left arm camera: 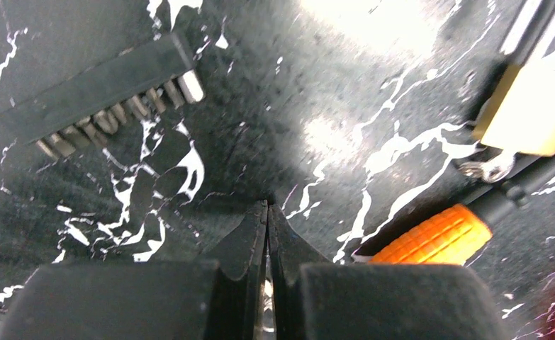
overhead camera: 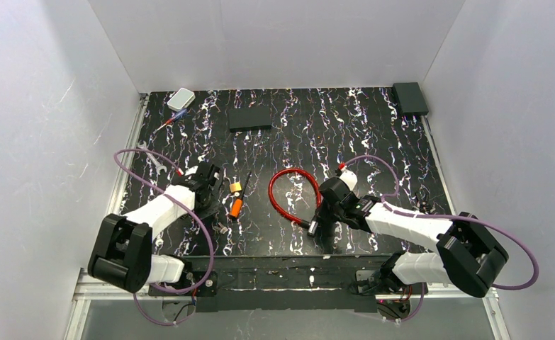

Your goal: Unlock with the key

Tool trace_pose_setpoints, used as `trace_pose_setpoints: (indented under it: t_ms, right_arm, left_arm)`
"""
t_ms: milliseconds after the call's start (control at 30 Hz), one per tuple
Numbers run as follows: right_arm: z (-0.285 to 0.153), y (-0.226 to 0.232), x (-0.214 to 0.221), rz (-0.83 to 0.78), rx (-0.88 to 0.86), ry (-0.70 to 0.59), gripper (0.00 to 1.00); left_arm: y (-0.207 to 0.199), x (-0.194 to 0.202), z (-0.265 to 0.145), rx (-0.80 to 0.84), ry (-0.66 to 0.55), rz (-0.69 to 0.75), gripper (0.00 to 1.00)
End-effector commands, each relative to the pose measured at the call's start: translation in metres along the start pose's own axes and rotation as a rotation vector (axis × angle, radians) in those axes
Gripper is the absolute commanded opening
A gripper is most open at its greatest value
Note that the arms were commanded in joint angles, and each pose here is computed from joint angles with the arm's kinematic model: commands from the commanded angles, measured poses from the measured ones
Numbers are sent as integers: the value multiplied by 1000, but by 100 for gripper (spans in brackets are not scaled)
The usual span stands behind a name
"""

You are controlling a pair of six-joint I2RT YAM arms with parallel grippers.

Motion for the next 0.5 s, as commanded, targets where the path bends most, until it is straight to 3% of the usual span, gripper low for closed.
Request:
trace_pose_setpoints:
  t_ms: [0, 67, 133, 233, 333, 467]
  right_arm:
    - [-10, 23, -18, -27, -93, -64, 18]
    - [-12, 24, -19, -40, -101, -68, 23]
    - [-14, 25, -20, -58, -104, -67, 27]
    - [-16, 24, -22, -77, -97, -68, 33]
    - [-16, 23, -20, -92, -93, -60, 47]
    - [-17, 23, -19, -111, -90, -48, 63]
  left_arm:
    - [17, 20, -11, -33, 44, 0, 0]
    - [18, 18, -18, -26, 23, -17, 0]
    - [18, 19, -24, -4, 4, -28, 8]
    - [19, 24, -34, 19, -9, -34, 41]
    - [20, 33, -42, 37, -3, -43, 68]
    - [20, 47, -51, 51, 33, -72, 74]
Point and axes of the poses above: each gripper's point midway between its finger pads, its own z axis out along the fingers, its own y axis along the line the jaws close on, x = y × z, the point moved 3 cm from there along -z, back along the fingers, and after that the axes turned 14 degrees about z, right-handed, at the moved point
